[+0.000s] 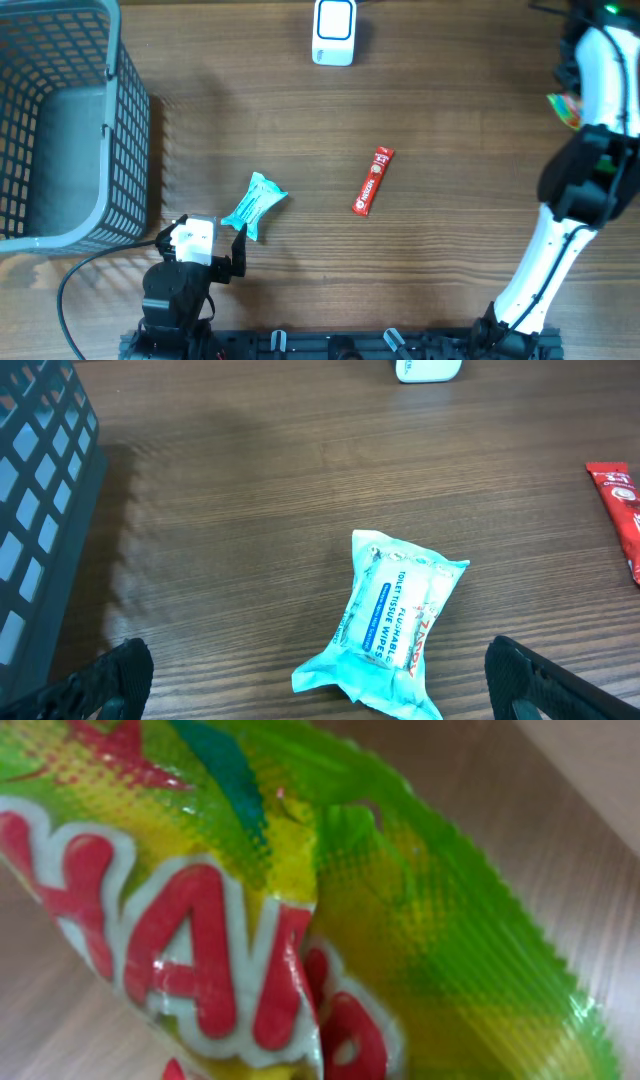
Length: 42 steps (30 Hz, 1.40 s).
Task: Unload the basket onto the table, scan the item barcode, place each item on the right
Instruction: 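Carry the candy bag right and release it at the far right, then lower the right gripper onto the red Nescafe sachet and grasp it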
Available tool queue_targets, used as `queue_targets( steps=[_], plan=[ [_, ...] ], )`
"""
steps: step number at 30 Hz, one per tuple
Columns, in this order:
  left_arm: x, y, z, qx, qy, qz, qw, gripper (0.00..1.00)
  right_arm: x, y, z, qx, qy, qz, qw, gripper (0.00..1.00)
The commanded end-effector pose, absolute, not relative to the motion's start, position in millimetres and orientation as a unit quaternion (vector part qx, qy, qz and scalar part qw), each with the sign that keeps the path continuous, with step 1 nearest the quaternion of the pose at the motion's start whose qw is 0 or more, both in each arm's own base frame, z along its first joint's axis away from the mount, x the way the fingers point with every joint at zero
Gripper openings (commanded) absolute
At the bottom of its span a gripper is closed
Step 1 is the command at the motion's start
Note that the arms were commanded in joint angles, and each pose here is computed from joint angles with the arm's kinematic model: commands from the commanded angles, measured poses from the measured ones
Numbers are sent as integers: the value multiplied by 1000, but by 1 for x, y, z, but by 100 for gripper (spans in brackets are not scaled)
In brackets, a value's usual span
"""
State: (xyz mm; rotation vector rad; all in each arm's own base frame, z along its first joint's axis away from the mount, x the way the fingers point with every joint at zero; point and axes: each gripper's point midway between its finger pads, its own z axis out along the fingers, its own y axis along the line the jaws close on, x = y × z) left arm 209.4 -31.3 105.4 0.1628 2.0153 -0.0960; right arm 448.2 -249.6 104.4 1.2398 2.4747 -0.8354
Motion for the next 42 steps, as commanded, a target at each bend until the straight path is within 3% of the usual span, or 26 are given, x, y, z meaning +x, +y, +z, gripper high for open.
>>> queue_targets(
  steps=[1, 2, 3, 6, 9, 11, 15, 17, 19, 22, 25, 34, 40, 42],
  plan=[
    [209, -32, 104, 76, 844, -37, 530, 100, 452, -250, 119, 404, 861, -277, 138, 79],
    [209, -32, 104, 76, 844, -37, 530, 100, 455, -249, 125, 395, 866, -272, 142, 97],
    [209, -32, 104, 76, 844, -37, 530, 100, 459, -246, 135, 387, 870, -266, 152, 99],
    [209, -32, 104, 76, 844, -37, 530, 100, 472, -217, 175, 380, 878, -214, 196, 100],
    [209, -32, 104, 76, 844, -37, 530, 100, 478, -124, 199, 327, 924, -43, 194, 100],
    [209, -32, 104, 76, 844, -37, 530, 100, 464, -40, 204, 271, 950, 73, 139, 100],
    [209, -32, 104, 76, 844, -37, 530, 100, 416, 64, 186, 178, 974, 142, 9, 100],
    [209, -32, 104, 76, 844, -37, 530, 100, 395, 109, 165, 141, 982, 122, -33, 95],
    [209, -32, 104, 76, 844, -37, 530, 100, 377, 138, 141, 112, 988, 89, -59, 100],
    [209, -32, 104, 76, 844, -37, 530, 100, 354, 165, 91, 110, 990, 39, -78, 100],
    [209, -32, 104, 76, 844, -37, 530, 100, 334, 169, 58, 156, 984, -4, -91, 77],
    [209, -32, 104, 76, 844, -37, 530, 100, 323, 184, -12, 125, 991, -3, -51, 72],
    [209, -32, 104, 76, 844, -37, 530, 100, 314, 156, -32, 136, 988, -62, -37, 56],
    [209, -32, 104, 76, 844, -37, 530, 100, 311, 154, -33, 136, 988, -64, -41, 32]
  ],
)
